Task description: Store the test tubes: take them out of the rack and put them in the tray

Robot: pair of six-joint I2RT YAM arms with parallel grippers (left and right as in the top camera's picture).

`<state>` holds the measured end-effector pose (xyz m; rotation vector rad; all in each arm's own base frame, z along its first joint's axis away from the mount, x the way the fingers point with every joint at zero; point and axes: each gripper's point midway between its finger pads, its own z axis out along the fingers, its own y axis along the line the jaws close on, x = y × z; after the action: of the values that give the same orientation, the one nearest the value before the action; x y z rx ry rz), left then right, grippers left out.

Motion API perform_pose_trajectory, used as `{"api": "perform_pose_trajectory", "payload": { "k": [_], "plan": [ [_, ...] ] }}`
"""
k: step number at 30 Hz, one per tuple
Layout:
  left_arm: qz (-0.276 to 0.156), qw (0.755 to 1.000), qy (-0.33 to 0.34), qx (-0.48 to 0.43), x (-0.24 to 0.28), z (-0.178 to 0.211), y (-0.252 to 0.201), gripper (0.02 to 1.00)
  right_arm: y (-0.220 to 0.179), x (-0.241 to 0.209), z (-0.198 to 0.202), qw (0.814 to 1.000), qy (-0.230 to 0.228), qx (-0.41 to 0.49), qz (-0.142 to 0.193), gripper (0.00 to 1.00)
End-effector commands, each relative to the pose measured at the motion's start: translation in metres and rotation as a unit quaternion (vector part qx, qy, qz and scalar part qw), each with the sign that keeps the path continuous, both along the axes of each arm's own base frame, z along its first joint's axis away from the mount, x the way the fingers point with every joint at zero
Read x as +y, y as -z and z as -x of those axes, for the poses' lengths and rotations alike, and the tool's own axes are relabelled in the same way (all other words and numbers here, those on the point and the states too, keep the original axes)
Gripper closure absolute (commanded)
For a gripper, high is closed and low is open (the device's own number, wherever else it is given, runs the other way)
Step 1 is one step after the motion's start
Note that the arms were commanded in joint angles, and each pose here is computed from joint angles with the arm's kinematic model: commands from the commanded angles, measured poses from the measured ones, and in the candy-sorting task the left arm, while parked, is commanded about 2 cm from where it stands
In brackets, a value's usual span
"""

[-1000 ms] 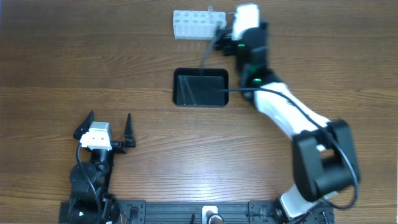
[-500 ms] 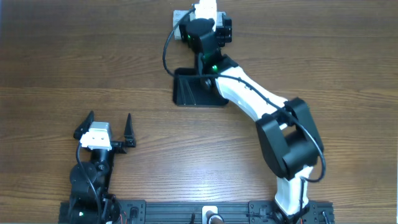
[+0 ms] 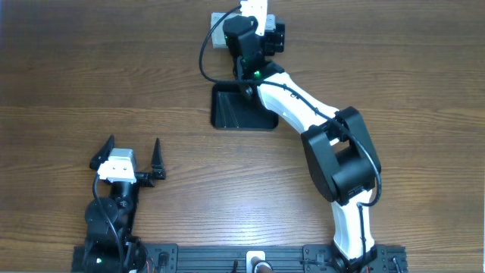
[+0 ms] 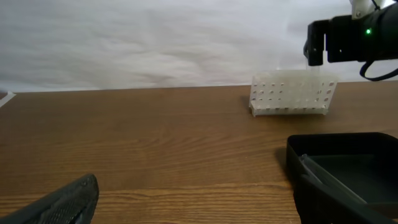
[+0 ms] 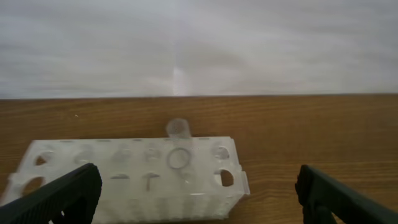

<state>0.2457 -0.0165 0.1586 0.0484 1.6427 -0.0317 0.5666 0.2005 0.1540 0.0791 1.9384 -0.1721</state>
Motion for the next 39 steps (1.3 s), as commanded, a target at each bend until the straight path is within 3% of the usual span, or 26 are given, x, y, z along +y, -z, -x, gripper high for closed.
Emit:
{"api": "perform_pose_trajectory", "payload": {
  "k": [1,33,39],
  "plan": [
    [-0.006,1.000,0.005,-0.001,-0.001,0.000,0.001,0.018,0.011,-0.004,-0.014,0.999,-0.015,0.009,-0.031,0.009],
    [-0.006,1.000,0.005,-0.001,-0.001,0.000,0.001,0.018,0.028,0.001,-0.036,0.999,-0.038,0.017,-0.013,0.009],
    [-0.006,1.000,0.005,-0.001,-0.001,0.000,0.001,0.018,0.030,-0.004,-0.037,0.999,-0.034,0.021,-0.013,0.075]
  ]
}}
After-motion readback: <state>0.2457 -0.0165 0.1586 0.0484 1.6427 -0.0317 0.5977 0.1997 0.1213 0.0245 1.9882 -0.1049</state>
